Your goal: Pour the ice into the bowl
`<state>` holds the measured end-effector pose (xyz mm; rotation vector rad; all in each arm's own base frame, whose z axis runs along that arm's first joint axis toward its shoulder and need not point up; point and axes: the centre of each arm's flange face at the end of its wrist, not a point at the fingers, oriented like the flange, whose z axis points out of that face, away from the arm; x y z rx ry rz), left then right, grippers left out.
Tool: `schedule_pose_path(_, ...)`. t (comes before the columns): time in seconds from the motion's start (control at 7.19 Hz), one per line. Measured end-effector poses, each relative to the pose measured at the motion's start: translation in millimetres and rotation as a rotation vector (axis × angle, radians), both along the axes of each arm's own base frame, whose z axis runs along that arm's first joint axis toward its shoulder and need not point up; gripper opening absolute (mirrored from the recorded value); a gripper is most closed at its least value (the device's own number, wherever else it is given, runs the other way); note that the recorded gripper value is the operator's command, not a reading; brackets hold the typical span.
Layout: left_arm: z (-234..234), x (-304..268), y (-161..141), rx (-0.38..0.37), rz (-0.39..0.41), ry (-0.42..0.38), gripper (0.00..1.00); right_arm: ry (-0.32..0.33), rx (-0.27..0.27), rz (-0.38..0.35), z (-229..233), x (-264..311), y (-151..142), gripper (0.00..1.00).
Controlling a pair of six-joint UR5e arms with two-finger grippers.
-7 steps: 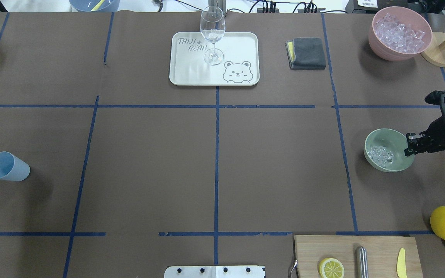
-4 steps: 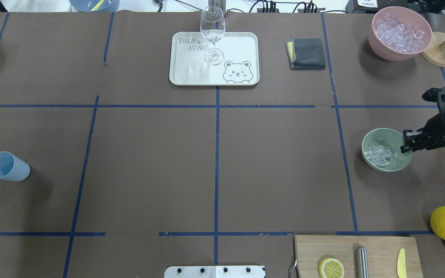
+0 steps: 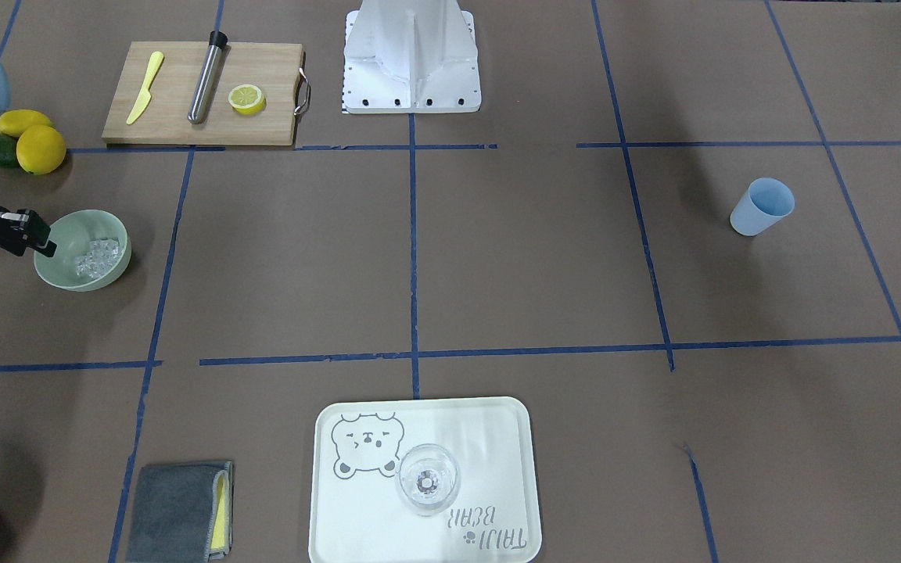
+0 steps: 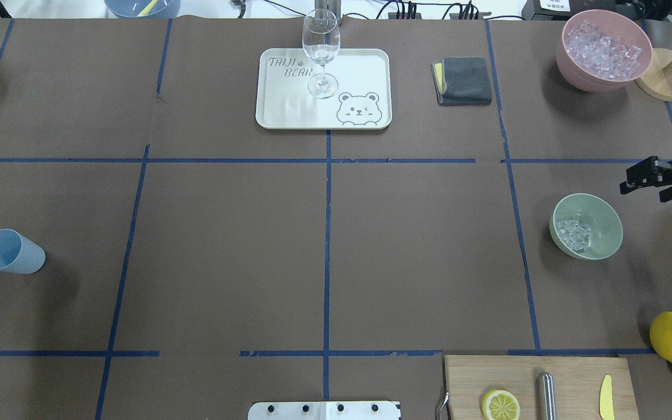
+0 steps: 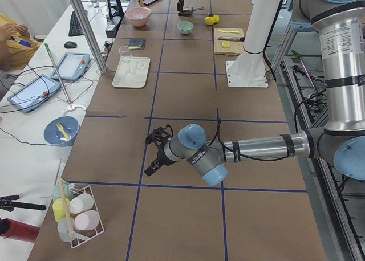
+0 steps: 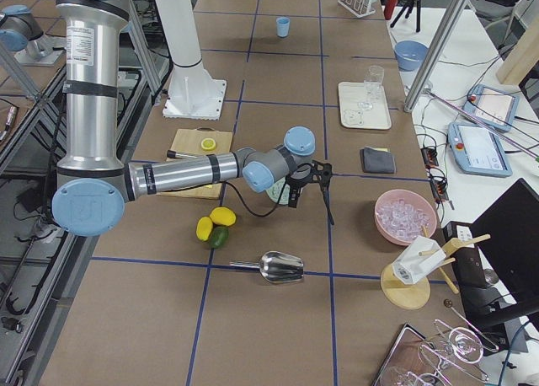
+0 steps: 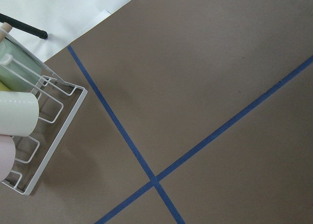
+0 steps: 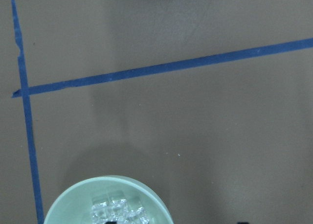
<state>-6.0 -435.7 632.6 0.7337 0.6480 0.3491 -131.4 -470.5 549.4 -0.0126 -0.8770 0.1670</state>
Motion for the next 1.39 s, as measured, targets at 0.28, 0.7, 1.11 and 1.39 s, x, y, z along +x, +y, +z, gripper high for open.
schedule_pose_path(0.28,-13,8,-28,-0.106,-0.018,0.009,1.00,0.012,0.026,-0.019,4,68,-17,1.00)
schedule_pose_path(0.7,-43,26,-79,-0.313,0.052,0.059,1.00,0.013,0.070,-0.108,43,178,-9,1.00)
schedule_pose_path(1.11,-46,27,-42,-0.377,0.132,0.165,1.00,0.020,0.090,-0.162,60,197,-3,1.00)
schedule_pose_path(1.39,-41,16,4,-0.346,0.135,0.175,1.00,0.040,0.086,-0.165,65,199,1,1.00)
